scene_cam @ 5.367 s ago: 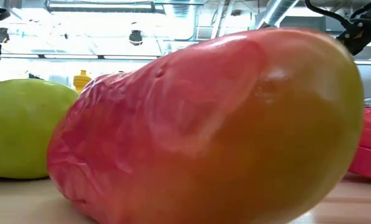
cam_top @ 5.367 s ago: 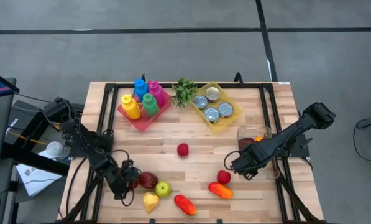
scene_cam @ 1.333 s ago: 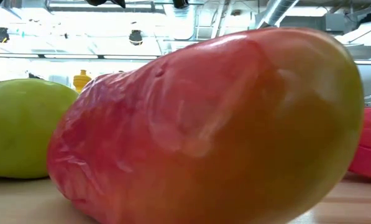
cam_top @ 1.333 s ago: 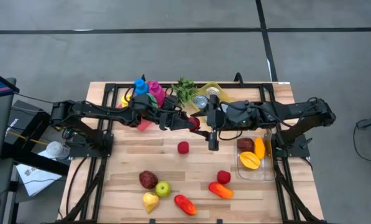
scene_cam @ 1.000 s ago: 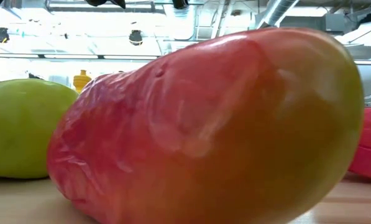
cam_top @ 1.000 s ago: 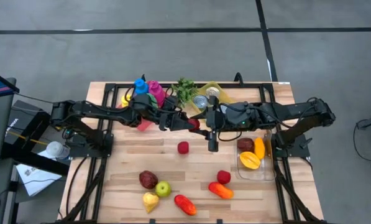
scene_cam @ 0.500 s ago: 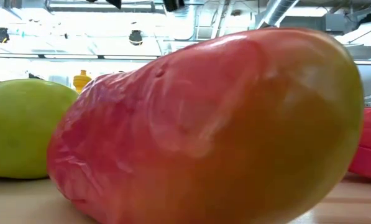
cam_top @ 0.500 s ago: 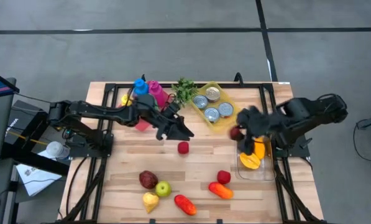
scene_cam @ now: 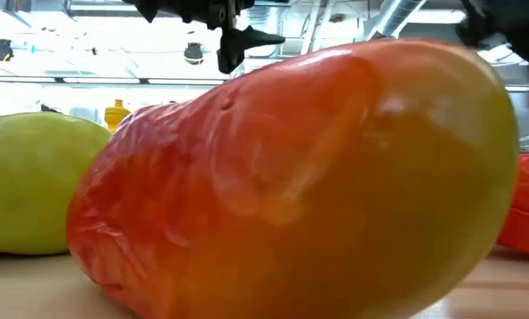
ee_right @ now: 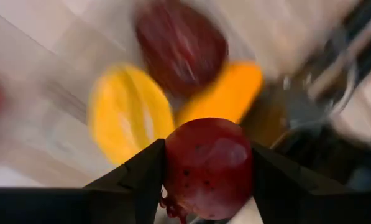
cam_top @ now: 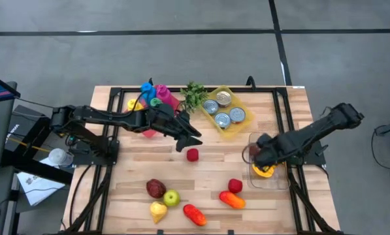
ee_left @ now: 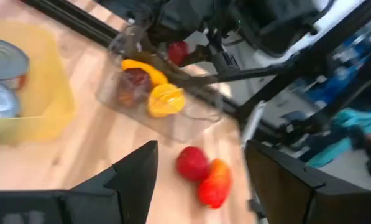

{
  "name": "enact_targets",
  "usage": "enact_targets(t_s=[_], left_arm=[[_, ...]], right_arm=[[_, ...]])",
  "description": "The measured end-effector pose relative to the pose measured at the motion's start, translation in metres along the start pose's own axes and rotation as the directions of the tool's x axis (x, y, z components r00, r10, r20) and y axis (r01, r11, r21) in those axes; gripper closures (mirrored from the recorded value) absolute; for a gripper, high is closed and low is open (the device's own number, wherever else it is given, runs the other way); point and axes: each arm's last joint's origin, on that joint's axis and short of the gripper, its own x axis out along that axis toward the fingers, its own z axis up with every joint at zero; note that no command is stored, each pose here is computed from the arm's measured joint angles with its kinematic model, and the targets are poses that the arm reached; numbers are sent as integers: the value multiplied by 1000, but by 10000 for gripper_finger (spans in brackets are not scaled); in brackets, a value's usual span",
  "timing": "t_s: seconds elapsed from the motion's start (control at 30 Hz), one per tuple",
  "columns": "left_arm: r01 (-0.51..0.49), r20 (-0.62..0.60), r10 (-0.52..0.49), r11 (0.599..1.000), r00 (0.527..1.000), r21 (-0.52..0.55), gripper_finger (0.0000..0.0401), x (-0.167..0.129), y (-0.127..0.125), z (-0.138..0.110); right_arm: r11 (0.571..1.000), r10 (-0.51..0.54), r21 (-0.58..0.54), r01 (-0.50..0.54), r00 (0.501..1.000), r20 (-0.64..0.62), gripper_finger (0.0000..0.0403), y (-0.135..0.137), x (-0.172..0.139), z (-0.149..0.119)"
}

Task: Pick & Place Food Item
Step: Put the pomegranate into the transparent bin, then put the top red apple into the transparent bin

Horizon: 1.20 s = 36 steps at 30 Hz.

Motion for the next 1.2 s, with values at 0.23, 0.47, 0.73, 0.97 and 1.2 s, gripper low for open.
enact_targets(t_s=[0.23,0.47,0.73,0.97,1.2], left_arm=[[-88,-38,90,994,995,61,131,8,8,-9],[-123,-158,137,988,978,95,112,32,24,-32],[-73,-279,134,973,951,220,96,36,30,-46],[-46,-297,175,918,939,394,84,37,36,-64],[-52,-290,179,916,940,398,70,46,54,-90]], right_arm=[[996,-85,24,87,993,-82,176,-6,43,-9],[997,-65,32,68,994,-90,158,-5,48,-9],[999,-39,18,41,995,-96,102,-2,48,-8],[1000,-25,15,26,995,-92,92,-1,48,-8],[1000,-2,10,2,996,-84,91,1,48,-7]])
